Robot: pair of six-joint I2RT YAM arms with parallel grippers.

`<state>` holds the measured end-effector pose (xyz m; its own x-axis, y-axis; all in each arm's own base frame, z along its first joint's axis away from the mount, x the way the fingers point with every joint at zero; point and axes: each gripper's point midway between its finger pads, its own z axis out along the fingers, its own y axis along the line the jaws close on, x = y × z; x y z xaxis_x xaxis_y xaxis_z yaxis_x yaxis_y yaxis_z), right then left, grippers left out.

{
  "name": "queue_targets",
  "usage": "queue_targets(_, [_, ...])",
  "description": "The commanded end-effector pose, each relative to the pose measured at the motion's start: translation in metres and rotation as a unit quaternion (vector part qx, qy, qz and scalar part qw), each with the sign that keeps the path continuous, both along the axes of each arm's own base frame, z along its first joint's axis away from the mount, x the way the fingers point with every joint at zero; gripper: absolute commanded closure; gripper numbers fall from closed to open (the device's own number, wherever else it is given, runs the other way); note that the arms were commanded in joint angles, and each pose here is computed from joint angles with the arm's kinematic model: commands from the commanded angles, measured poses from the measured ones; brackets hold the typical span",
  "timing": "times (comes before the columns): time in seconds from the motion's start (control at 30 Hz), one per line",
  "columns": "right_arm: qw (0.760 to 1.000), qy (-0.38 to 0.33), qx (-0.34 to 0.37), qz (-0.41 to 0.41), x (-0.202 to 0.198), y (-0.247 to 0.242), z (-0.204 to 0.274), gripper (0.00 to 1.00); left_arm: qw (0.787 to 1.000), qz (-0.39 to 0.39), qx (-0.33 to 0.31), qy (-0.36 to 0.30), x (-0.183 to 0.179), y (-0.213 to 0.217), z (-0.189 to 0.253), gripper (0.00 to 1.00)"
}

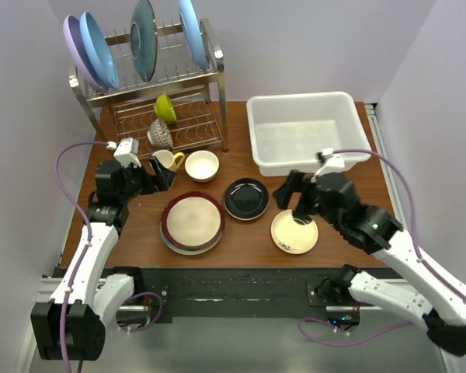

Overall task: Place the plates into the plastic bin on the countertop
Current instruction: Pick up the plate at the center of the board.

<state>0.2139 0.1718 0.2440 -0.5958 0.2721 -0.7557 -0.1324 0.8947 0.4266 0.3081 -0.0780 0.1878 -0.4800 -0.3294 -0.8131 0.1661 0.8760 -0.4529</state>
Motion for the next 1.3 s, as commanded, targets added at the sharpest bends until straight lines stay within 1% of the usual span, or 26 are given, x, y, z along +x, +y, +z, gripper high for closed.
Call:
queue_targets(0.0, [0.997, -0.033, -0.008, 0.063, -0.017, 0.074, 0.023, 0.01, 0.999, -0.036, -0.025, -0.001, -0.006, -0.014, 0.007, 0.00])
queue_targets(0.03, [0.996, -0.019, -0.042, 0.071, -0.016, 0.092, 0.005, 0.01, 0.999, -0.040, -0.026, -0.002, -0.007, -0.015, 0.009, 0.00])
queue_targets(0.1, [0.994, -0.011, -0.039, 0.104, -0.026, 0.123, 0.003, 0.01, 0.998, -0.050, -0.031, -0.001, -0.011, -0.018, 0.011, 0.00])
queue_targets(0.13, [0.993, 0.002, -0.047, 0.110, -0.028, 0.135, -0.009, 0.01, 0.998, -0.053, -0.032, 0.000, -0.011, -0.019, 0.013, 0.00])
queue_targets(0.2, [0.990, 0.013, -0.029, 0.134, -0.036, 0.156, -0.016, 0.01, 0.997, -0.064, -0.035, 0.011, -0.015, -0.022, 0.013, 0.00])
queue_targets(0.27, [0.989, 0.018, -0.006, 0.145, -0.038, 0.170, -0.020, 0.01, 0.998, -0.055, -0.035, 0.025, -0.016, -0.020, 0.011, 0.00])
queue_targets(0.37, [0.988, 0.029, -0.004, 0.153, -0.041, 0.174, -0.031, 0.01, 0.998, -0.024, -0.027, 0.057, -0.018, -0.011, 0.005, 0.00])
queue_targets(0.53, [0.987, 0.036, -0.003, 0.155, -0.042, 0.176, -0.041, 0.01, 0.988, 0.052, -0.012, 0.144, -0.028, 0.010, -0.019, 0.02])
queue_targets(0.63, [0.985, 0.054, -0.011, 0.163, -0.046, 0.181, -0.053, 0.01, 0.980, 0.074, -0.008, 0.184, -0.037, 0.016, -0.034, 0.03])
queue_targets(0.8, [0.982, 0.076, -0.036, 0.169, -0.047, 0.189, -0.066, 0.01, 0.968, 0.083, -0.009, 0.237, -0.052, 0.017, -0.058, 0.04])
queue_targets(0.9, [0.980, 0.090, -0.040, 0.172, -0.048, 0.194, -0.075, 0.01, 0.963, 0.077, -0.011, 0.259, -0.061, 0.014, -0.068, 0.08])
queue_targets(1.0, [0.976, 0.109, -0.008, 0.186, -0.049, 0.203, -0.081, 0.01, 0.965, 0.075, -0.009, 0.252, -0.065, 0.014, -0.066, 0.14])
queue_targets(1.1, [0.973, 0.130, 0.008, 0.192, -0.053, 0.203, -0.093, 0.01, 0.964, 0.070, 0.001, 0.256, -0.069, 0.016, -0.069, 0.18])
queue_targets(1.17, [0.971, 0.138, 0.016, 0.193, -0.052, 0.202, -0.098, 0.01, 0.962, 0.066, 0.007, 0.267, -0.074, 0.016, -0.075, 0.25])
queue_targets(1.23, [0.971, 0.140, 0.023, 0.193, -0.051, 0.203, -0.099, 0.02, 0.961, 0.058, 0.011, 0.271, -0.078, 0.015, -0.080, 0.27])
queue_targets(1.27, [0.971, 0.142, 0.022, 0.191, -0.049, 0.201, -0.102, 0.02, 0.959, 0.054, 0.011, 0.279, -0.082, 0.014, -0.084, 0.31])
